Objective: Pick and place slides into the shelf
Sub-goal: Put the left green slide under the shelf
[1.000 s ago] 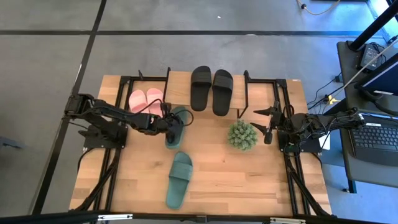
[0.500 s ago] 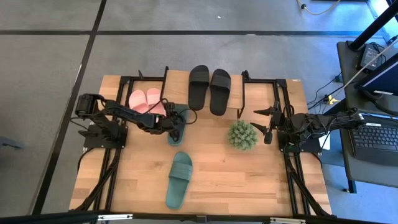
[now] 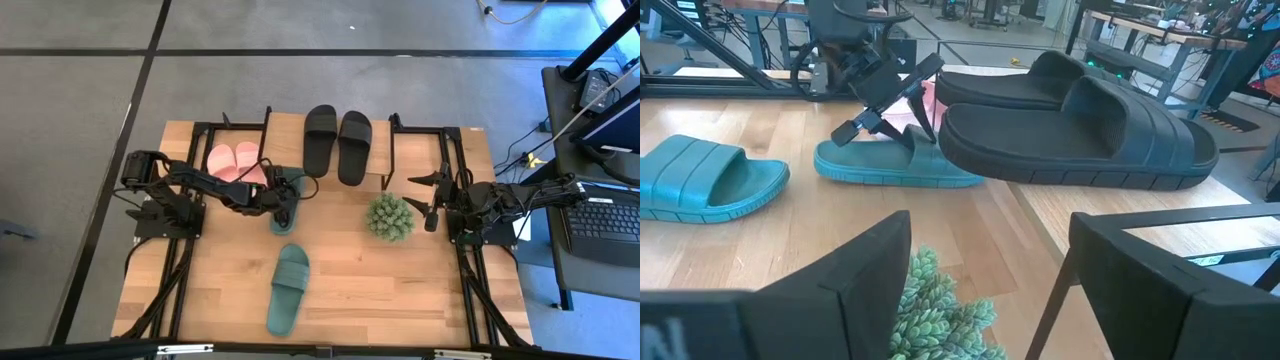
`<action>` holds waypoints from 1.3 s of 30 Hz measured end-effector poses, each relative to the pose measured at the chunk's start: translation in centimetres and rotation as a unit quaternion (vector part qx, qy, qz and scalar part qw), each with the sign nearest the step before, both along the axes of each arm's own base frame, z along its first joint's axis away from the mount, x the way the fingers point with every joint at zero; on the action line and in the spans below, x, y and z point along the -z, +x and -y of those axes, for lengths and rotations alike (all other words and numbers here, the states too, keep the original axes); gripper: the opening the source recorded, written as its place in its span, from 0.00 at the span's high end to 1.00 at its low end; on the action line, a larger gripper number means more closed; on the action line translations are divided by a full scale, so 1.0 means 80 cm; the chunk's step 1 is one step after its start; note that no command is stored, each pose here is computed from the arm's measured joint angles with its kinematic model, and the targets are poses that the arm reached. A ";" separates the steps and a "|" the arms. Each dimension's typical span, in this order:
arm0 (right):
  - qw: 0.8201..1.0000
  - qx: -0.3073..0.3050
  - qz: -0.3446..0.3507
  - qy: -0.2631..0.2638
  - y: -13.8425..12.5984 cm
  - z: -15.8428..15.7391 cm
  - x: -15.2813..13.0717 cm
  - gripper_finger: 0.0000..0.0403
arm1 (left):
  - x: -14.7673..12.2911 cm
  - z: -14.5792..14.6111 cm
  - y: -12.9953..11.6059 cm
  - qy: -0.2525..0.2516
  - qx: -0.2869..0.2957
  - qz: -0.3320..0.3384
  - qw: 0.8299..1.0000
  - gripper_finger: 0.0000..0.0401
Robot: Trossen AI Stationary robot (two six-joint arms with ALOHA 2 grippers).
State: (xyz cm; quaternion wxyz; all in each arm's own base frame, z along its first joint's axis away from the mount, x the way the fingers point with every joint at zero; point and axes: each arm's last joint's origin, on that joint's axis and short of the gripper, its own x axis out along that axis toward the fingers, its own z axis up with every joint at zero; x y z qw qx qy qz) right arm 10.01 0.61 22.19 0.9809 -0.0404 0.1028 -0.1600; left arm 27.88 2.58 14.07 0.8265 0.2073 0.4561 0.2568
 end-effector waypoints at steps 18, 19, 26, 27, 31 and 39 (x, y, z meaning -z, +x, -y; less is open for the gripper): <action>1.000 0.000 0.000 0.000 0.000 0.000 0.000 0.32 | -0.011 0.003 -0.004 -0.047 -0.048 -0.051 0.996 0.51; 1.000 0.000 0.000 0.000 0.000 0.000 0.000 0.32 | -0.011 0.003 -0.004 -0.042 -0.050 -0.051 0.997 0.51; 1.000 0.003 0.004 0.012 0.000 0.000 0.000 0.32 | -0.011 0.003 -0.006 -0.031 -0.066 -0.049 0.996 0.51; 1.000 0.002 0.004 0.012 0.000 0.000 0.000 0.32 | -0.011 0.004 -0.006 -0.032 -0.067 -0.050 0.996 0.51; 1.000 0.002 0.004 0.012 0.000 0.000 0.000 0.32 | -0.011 0.007 -0.008 -0.043 -0.067 -0.049 0.996 0.51; 1.000 0.002 0.004 0.012 0.000 0.000 0.000 0.32 | -0.013 0.016 -0.007 -0.026 -0.064 -0.044 0.997 0.50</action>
